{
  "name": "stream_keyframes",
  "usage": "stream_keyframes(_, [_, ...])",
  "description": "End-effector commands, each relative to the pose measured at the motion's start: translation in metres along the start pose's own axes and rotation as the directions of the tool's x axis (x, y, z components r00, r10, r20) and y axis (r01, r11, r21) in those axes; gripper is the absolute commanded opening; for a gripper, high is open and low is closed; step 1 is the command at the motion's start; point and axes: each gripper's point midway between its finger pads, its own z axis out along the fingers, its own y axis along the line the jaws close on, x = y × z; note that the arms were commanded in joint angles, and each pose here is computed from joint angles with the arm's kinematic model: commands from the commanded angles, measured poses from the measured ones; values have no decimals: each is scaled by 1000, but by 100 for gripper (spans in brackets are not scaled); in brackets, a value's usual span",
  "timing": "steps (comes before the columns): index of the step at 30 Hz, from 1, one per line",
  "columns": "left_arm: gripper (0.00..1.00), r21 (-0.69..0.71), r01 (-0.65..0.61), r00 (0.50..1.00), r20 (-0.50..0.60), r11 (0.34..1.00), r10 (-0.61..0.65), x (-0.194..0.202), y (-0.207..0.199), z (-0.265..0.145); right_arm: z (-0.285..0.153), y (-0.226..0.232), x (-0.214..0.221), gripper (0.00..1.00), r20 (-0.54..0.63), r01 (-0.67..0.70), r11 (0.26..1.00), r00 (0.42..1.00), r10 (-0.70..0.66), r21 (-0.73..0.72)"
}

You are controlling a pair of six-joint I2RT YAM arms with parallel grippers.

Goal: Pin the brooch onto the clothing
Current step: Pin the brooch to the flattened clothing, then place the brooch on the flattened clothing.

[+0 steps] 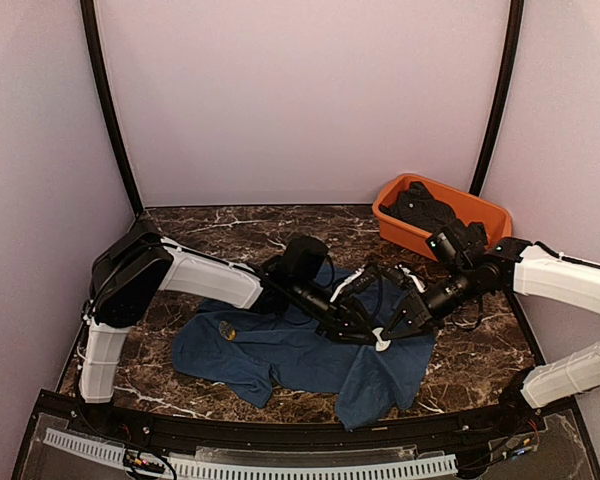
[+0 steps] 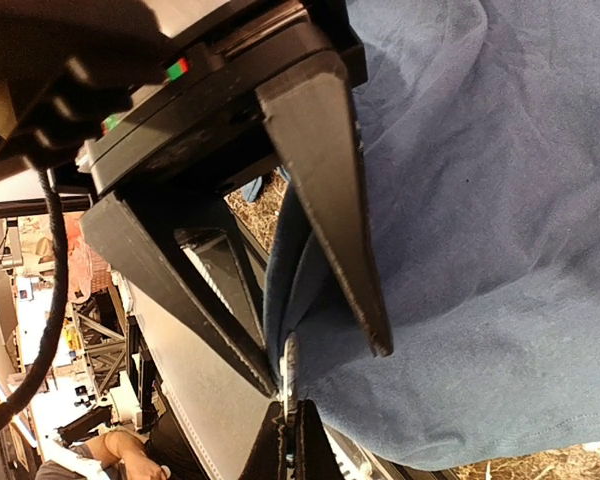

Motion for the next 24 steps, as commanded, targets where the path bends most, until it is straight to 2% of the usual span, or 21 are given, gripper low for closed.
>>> stream_keyframes(1, [40, -55, 13, 1000, 20, 998, -12, -6, 2, -15, -3, 13, -2, 0, 9, 26, 998, 1000, -26, -51])
stream_keyframes(5, [51, -70, 11, 999, 40, 997, -8, -11, 3, -21, -3, 9, -3, 0, 8, 22, 999, 1000, -21, -27])
stream_keyframes(9, [71, -108, 12, 998, 58, 994, -5, -13, 7, -31, -2, 3, -3, 0, 7, 17, 1000, 1000, -17, 2])
stream_keyframes(11, [76, -123, 12, 998, 63, 992, -4, -13, 8, -35, -2, 2, -3, 0, 7, 17, 1000, 1000, -17, 10])
stream_keyframes(16, [83, -162, 12, 998, 62, 987, -2, -10, 12, -44, -2, -7, -5, 0, 11, 11, 998, 1000, -12, 65])
stream_keyframes(24, [87, -305, 48, 998, 44, 951, -37, 2, 30, -58, -9, -51, -15, 0, 35, 9, 917, 999, -25, 398])
